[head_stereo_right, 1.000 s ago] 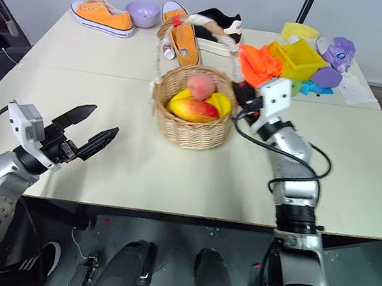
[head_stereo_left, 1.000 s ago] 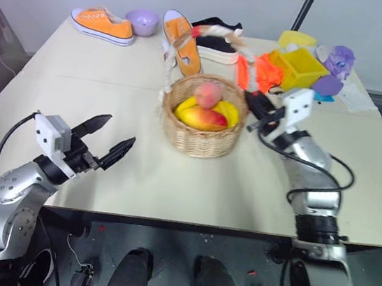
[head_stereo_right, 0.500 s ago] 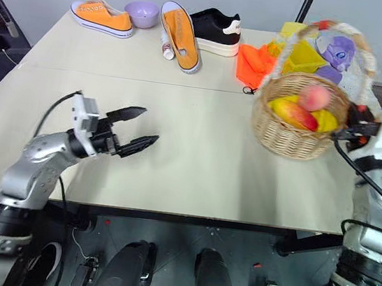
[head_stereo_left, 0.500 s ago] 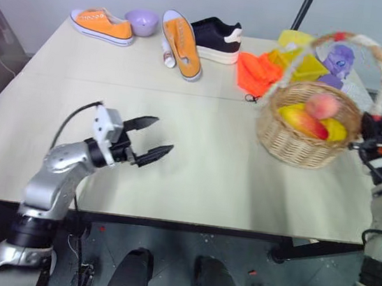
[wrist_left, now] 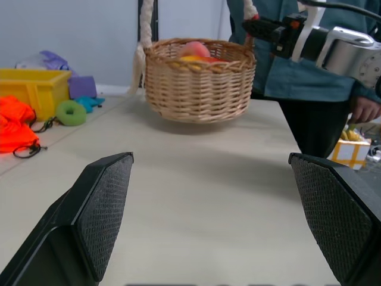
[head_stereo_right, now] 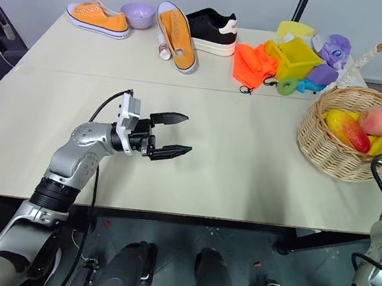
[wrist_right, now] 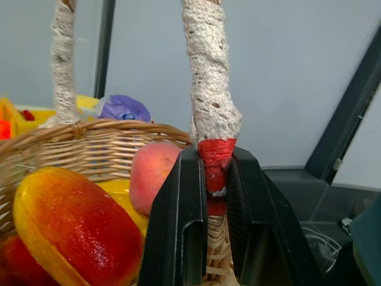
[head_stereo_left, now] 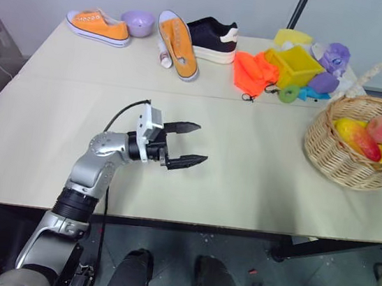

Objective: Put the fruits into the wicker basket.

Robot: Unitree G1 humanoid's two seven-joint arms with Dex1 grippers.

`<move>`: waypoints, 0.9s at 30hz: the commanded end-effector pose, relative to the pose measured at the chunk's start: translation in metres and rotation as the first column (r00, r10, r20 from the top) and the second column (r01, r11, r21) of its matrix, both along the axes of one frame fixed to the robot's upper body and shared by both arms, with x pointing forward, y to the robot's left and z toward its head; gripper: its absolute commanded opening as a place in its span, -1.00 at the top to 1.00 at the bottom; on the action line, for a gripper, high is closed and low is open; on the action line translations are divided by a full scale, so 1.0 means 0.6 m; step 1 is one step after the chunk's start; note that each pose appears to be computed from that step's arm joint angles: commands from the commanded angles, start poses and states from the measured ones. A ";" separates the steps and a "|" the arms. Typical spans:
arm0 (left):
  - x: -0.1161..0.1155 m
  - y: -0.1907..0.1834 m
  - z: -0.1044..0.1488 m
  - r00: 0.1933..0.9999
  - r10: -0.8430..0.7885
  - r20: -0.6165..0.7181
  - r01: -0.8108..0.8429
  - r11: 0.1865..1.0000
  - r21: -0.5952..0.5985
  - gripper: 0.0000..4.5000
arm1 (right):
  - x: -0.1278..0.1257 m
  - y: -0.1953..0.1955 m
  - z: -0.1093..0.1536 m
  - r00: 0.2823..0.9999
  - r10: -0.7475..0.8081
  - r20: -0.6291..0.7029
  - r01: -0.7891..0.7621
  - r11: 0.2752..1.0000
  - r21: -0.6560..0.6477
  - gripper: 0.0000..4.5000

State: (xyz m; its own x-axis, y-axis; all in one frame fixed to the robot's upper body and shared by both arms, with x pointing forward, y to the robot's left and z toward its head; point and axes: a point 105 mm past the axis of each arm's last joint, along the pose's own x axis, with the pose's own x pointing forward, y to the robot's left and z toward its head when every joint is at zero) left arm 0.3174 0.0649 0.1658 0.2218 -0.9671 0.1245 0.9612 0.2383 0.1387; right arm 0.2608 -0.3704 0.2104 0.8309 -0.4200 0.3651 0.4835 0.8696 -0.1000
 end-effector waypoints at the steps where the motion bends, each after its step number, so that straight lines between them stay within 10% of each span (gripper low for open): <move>1: -0.005 0.004 0.010 0.999 0.001 0.039 -0.001 1.000 -0.008 -1.00 | -0.007 0.008 0.026 0.998 -0.023 0.067 0.024 0.999 -0.024 0.99; 4: -0.007 0.007 0.007 0.999 0.014 0.031 -0.013 1.000 -0.009 -1.00 | 0.001 0.014 0.012 0.999 -0.002 0.042 0.003 1.000 -0.018 0.99; 13: -0.006 0.017 0.003 0.999 0.036 0.031 -0.036 0.999 -0.003 -1.00 | 0.001 0.023 0.012 0.998 0.035 0.055 -0.036 0.999 0.002 -0.95; 27: 0.005 0.094 -0.010 0.968 0.250 0.032 -0.250 0.968 -0.003 -1.00 | -0.061 0.204 -0.007 0.945 0.314 0.090 -0.302 0.945 -0.130 -0.98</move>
State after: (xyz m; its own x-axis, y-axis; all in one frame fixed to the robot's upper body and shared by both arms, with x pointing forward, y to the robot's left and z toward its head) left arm 0.3207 0.1121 0.1473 0.4176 -0.9031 0.1003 0.8969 0.4274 0.1137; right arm 0.2253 -0.2760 0.1933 0.8751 -0.2265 0.4277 0.2983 0.9483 -0.1082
